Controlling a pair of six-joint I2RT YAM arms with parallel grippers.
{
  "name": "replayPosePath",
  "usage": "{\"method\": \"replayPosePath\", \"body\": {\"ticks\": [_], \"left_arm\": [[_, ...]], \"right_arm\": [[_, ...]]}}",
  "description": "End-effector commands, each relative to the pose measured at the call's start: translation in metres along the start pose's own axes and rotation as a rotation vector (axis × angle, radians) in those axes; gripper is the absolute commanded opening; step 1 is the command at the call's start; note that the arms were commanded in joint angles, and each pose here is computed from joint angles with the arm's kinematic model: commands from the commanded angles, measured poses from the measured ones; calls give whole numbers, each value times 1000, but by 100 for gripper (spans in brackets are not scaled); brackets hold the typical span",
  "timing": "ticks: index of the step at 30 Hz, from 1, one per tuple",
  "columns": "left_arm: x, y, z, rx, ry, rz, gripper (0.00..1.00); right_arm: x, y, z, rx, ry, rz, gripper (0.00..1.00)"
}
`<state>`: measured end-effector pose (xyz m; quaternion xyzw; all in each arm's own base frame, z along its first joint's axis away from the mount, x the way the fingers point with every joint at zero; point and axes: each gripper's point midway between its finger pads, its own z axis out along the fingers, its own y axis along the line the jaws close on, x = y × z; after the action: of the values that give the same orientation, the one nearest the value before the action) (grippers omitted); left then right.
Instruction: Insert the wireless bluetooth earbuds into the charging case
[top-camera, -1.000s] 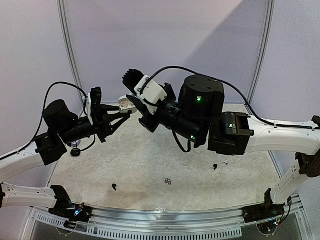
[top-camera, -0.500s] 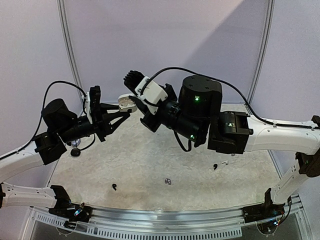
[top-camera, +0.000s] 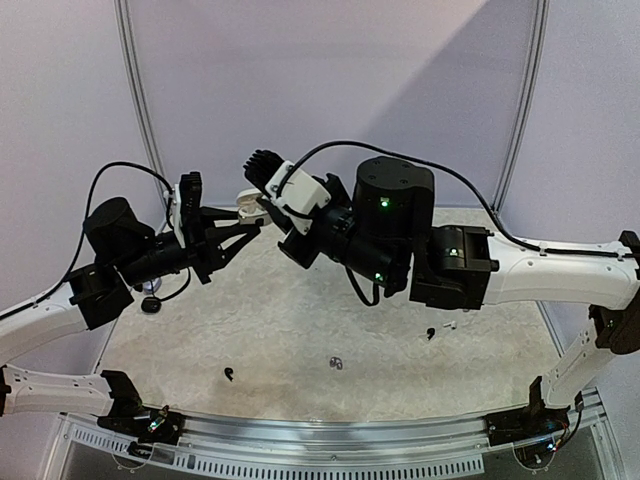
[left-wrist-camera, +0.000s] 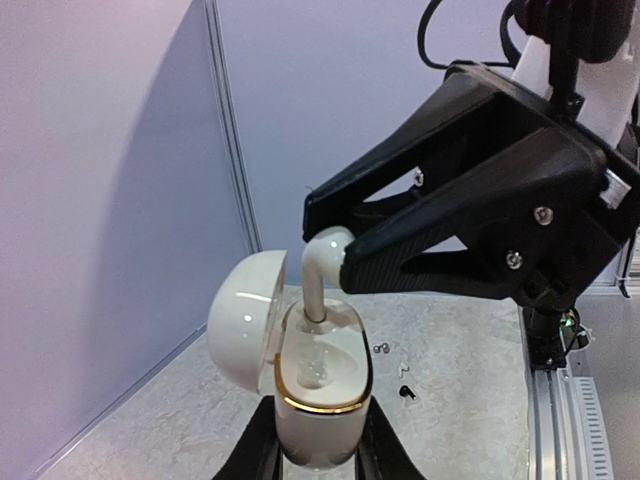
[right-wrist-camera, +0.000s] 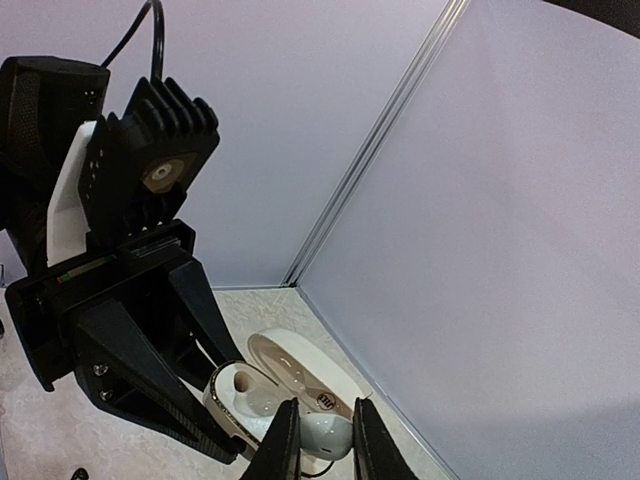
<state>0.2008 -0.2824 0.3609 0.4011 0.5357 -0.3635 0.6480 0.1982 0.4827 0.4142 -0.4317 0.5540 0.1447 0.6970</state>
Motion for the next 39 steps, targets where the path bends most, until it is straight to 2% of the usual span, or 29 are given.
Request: {"method": "replayPosePath", "body": {"ticks": [1,21,31,39], "left_arm": [[-17,-3,0,15,-41,8,0],[-13,-3,0,12,-35,20,0],[-13,-3,-1,11,-35,19,0],[-12,-3,-2,9,-36,17,0]], "right_arm": [[23,4,7,5,57,-14,0],[33,7,17,21,99,-125,0],[33,9,21,24,104,-125,11],[33,8,22,27,108,-121,13]]}}
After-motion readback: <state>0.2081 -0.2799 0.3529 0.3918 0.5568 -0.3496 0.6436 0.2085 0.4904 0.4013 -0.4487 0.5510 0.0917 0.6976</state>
